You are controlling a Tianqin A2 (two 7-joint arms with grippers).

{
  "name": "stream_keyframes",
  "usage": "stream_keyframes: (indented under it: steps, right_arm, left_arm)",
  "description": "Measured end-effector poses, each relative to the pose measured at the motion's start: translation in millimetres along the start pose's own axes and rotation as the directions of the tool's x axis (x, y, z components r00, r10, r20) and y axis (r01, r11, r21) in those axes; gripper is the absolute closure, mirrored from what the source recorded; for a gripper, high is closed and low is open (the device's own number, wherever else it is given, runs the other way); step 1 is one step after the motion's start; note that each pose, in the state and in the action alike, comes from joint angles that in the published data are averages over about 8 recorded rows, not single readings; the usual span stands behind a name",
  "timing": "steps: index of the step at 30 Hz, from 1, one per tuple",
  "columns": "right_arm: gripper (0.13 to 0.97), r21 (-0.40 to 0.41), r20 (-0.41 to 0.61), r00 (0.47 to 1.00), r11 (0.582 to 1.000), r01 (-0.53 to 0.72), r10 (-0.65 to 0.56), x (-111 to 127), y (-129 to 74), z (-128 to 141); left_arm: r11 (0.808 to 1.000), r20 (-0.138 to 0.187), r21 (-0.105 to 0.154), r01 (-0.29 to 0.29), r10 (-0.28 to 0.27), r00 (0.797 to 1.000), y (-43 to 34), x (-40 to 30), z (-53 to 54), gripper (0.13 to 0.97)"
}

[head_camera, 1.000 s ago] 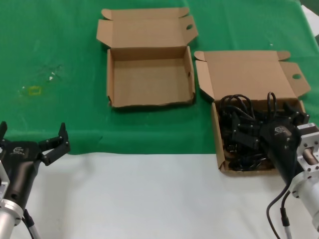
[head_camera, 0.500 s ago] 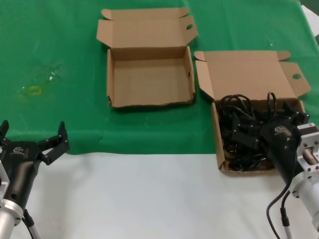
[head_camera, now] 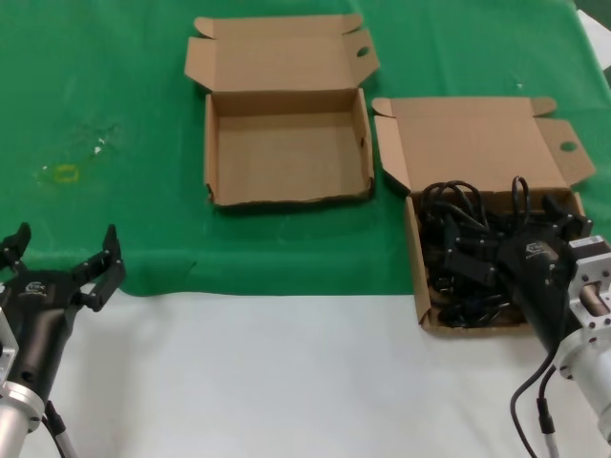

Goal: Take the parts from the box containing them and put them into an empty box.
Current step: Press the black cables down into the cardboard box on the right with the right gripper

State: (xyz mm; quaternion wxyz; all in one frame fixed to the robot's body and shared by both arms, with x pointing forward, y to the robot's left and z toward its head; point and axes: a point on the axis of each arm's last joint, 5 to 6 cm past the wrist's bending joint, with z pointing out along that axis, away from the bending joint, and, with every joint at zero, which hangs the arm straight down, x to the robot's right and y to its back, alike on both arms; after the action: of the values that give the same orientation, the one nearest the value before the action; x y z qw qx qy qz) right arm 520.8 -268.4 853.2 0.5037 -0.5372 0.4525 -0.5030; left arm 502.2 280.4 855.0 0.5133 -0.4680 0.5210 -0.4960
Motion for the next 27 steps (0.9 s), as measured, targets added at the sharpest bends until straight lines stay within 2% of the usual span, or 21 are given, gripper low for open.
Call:
stream_keyframes:
  steps: [1, 9, 13, 16, 21, 27]
  right_arm:
    - [0.13, 0.0, 0.001, 1.0, 1.0, 0.0, 0.0, 0, 0, 0]
    - [0.13, -0.001, 0.013, 1.0, 1.0, 0.001, -0.001, -4, 0, -1]
    - [0.13, -0.004, 0.024, 1.0, 1.0, 0.006, -0.006, -4, -1, -2]
    - [0.13, -0.007, 0.046, 0.999, 1.0, 0.019, -0.018, -2, -3, -2]
    - [0.13, -0.012, 0.113, 0.992, 0.999, 0.053, -0.051, 5, -12, -4]
    - [0.13, -0.023, 0.238, 0.966, 0.994, 0.11, -0.101, 24, -30, -3]
  left_arm:
    - [1.0, 0.0, 0.0, 0.0, 0.0, 1.0, 0.0, 0.0, 0.0, 0.346]
    - [1.0, 0.0, 0.0, 0.0, 0.0, 1.0, 0.0, 0.0, 0.0, 0.558]
    - [1.0, 0.0, 0.0, 0.0, 0.0, 1.0, 0.0, 0.0, 0.0, 0.558]
    - [1.0, 0.0, 0.0, 0.0, 0.0, 1.0, 0.0, 0.0, 0.0, 0.634]
    - [1.0, 0.0, 0.0, 0.0, 0.0, 1.0, 0.0, 0.0, 0.0, 0.761]
    - [1.0, 0.0, 0.0, 0.0, 0.0, 1.0, 0.0, 0.0, 0.0, 0.843]
